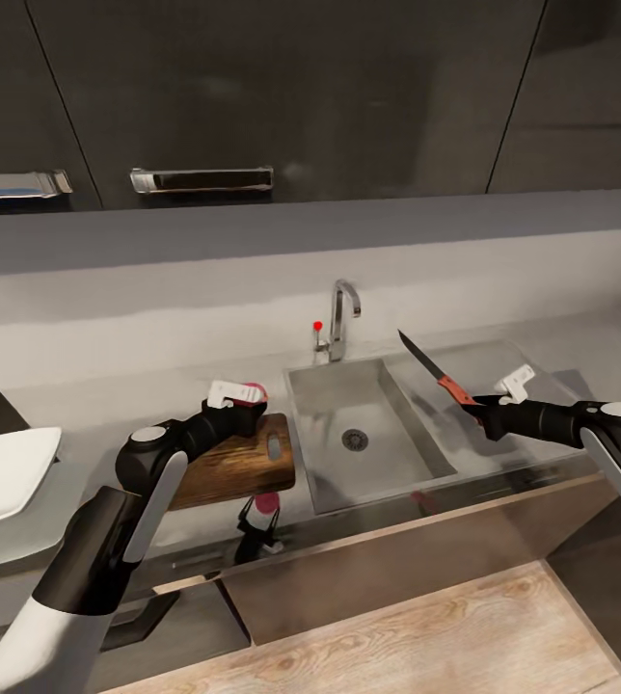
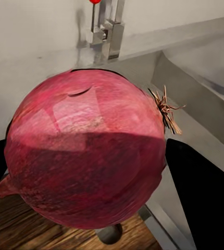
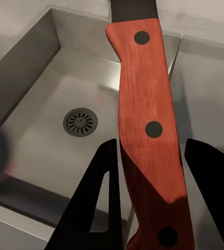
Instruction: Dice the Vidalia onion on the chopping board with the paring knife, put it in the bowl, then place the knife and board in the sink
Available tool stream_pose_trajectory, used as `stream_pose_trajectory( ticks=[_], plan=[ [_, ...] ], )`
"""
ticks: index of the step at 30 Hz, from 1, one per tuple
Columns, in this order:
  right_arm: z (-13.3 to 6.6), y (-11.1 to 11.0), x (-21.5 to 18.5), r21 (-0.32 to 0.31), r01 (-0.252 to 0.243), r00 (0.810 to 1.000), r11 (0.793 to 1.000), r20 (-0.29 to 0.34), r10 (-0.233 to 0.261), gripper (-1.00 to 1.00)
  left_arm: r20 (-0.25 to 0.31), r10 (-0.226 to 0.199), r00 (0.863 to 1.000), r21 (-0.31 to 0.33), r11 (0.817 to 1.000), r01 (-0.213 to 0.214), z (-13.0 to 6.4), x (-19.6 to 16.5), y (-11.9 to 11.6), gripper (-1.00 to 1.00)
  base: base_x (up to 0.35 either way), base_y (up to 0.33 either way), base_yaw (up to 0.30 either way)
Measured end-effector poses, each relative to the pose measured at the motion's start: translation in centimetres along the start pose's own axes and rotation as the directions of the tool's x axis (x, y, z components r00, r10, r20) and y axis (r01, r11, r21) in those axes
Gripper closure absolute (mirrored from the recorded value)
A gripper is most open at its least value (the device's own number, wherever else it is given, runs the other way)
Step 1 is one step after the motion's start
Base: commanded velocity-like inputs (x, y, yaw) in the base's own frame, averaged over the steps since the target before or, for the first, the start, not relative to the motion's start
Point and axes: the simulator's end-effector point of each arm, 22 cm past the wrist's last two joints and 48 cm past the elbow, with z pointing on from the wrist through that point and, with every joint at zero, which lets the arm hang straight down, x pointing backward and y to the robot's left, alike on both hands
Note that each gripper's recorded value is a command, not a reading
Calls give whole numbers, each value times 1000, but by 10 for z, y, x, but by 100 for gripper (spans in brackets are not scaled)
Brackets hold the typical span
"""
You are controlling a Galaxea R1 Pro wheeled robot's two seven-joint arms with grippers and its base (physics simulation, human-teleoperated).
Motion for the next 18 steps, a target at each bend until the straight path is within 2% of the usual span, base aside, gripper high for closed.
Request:
stream_pose_trajectory(
  ticks=[4, 18],
  plan=[
    [0, 0, 0, 0, 0, 1000, 1000, 0, 0, 100, 0, 0, 1000, 0, 1000, 0, 0, 0, 0, 100, 0, 0, 112],
    [0, 0, 0, 0, 0, 1000, 1000, 0, 0, 100, -14, -6, 1000, 1, 1000, 6, 2, 5, 0, 100, 0, 0, 279]
  ],
)
